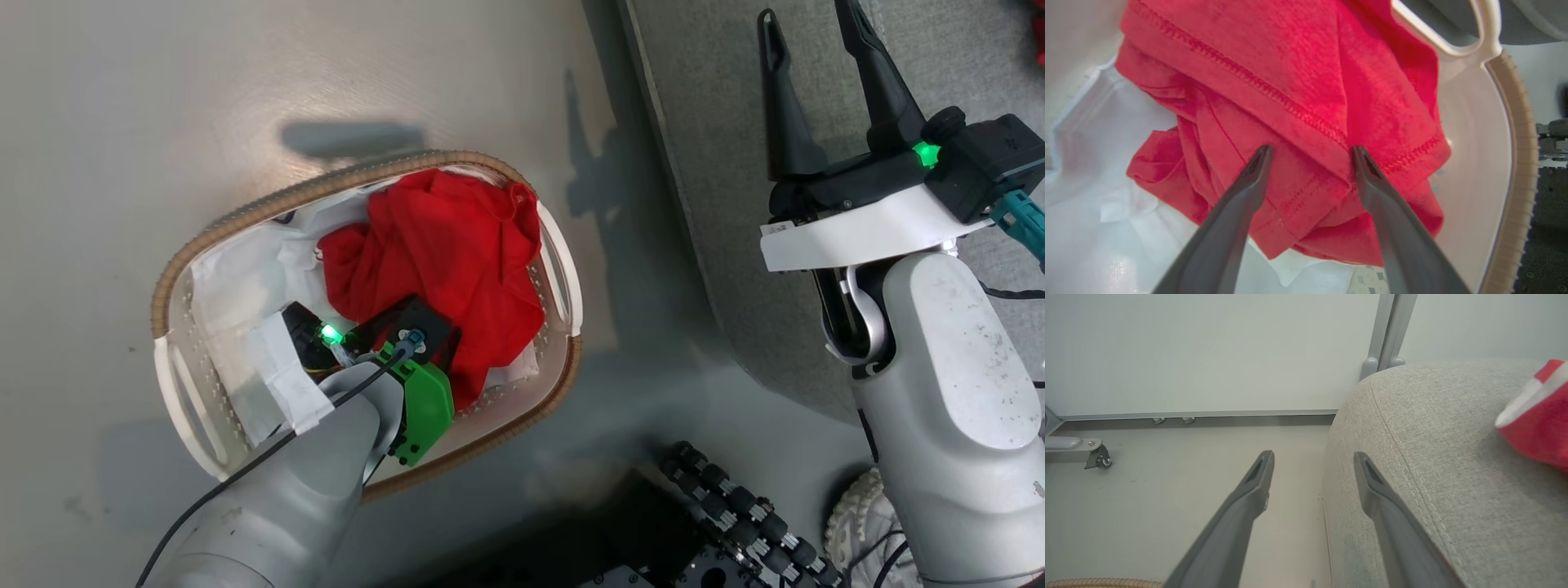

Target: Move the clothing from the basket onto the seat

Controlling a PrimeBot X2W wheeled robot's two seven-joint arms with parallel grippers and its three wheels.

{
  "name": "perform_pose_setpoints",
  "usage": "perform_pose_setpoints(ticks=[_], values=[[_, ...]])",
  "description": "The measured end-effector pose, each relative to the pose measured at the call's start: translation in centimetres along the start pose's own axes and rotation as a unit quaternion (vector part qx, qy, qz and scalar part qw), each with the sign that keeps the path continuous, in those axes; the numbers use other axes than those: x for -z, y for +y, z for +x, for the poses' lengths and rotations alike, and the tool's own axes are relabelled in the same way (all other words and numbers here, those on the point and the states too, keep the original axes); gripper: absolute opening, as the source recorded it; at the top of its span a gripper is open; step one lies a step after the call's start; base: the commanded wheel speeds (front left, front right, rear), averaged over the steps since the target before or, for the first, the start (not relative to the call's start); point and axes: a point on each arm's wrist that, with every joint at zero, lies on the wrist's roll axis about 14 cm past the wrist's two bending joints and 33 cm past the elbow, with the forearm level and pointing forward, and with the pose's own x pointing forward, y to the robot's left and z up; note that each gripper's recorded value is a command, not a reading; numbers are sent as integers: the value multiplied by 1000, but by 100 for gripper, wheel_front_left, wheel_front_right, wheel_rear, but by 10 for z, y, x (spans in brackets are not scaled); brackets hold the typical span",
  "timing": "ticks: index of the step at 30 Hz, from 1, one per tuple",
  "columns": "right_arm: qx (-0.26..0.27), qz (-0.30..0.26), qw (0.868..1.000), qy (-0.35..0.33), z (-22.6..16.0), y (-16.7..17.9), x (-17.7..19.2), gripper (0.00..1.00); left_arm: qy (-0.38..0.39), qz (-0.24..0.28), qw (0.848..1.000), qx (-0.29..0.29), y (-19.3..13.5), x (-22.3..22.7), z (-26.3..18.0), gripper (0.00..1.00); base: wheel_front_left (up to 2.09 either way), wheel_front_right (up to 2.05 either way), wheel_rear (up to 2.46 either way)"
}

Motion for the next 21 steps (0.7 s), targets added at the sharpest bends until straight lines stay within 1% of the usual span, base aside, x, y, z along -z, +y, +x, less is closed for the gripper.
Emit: perform_pose_setpoints(ticks=[7,12,15,20,21], values=[[7,-5,1000,13,3,-6,13,100,16,16,1000,20,-4,9,14,100,0,0,0],[11,-4,1000,21,4,-8,22,100,23,31,999,6,3,11,21,100,0,0,0],[11,-3,1000,26,4,-8,28,100,33,16,999,-4,8,14,23,100,0,0,0],[4,-1,999,34,5,-3,36,100,44,8,999,-8,12,18,24,99,0,0,0],[4,-2,999,34,5,-4,35,100,43,8,999,-7,11,18,24,18,0,0,0]])
